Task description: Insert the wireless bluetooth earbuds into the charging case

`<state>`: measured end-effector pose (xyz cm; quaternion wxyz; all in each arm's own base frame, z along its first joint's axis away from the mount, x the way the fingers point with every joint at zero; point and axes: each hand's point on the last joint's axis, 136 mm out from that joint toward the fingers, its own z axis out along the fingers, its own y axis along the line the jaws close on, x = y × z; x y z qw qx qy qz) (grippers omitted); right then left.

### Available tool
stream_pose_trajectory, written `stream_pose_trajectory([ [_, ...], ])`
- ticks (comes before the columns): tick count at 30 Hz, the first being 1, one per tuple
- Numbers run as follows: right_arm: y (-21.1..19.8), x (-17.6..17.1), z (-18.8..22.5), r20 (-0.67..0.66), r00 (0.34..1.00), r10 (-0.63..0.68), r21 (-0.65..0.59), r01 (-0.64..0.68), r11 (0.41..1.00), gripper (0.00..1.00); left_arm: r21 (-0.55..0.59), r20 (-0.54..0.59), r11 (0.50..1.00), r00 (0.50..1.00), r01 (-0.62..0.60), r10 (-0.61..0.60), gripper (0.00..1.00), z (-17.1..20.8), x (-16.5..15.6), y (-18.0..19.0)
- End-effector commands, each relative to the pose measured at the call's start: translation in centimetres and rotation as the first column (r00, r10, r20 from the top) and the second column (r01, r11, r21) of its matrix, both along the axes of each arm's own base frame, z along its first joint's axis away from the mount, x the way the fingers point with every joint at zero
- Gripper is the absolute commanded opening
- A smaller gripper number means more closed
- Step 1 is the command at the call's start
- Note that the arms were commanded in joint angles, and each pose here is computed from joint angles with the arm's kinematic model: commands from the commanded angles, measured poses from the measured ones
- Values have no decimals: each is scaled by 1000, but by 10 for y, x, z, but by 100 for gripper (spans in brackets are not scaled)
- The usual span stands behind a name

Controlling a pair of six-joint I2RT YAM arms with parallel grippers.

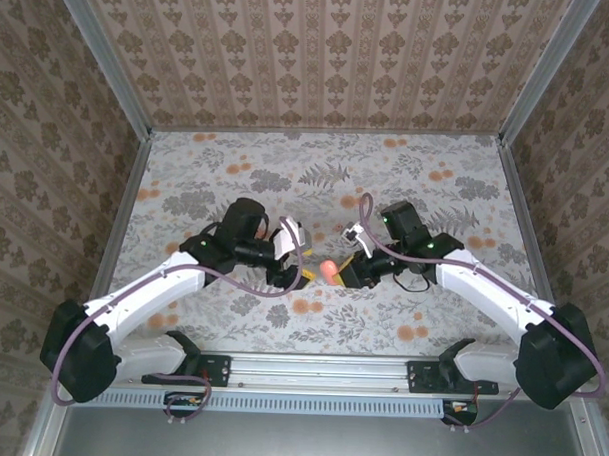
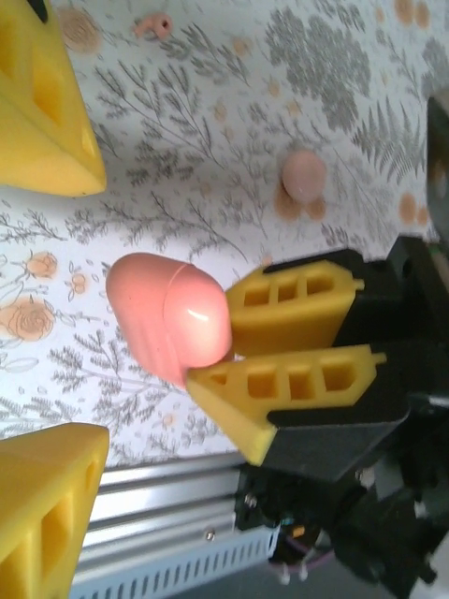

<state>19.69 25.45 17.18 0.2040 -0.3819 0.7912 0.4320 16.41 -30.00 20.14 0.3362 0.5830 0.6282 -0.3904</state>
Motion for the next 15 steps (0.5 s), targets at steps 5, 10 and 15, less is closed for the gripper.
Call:
stream_pose_trajectory([
  [5, 2, -26, 29, 175, 951, 254, 50, -267, 962, 20, -7, 109, 964, 958, 267, -265, 52, 13, -39, 2],
  [10, 8, -31, 36, 227, 923, 311, 47, -329, 943, 19, 6, 206, 953, 932, 304, -298, 51, 12, -45, 1],
  [15, 13, -37, 40, 260, 903, 343, 45, -366, 929, 19, 2, 202, 955, 935, 298, -292, 51, 13, -42, -2],
])
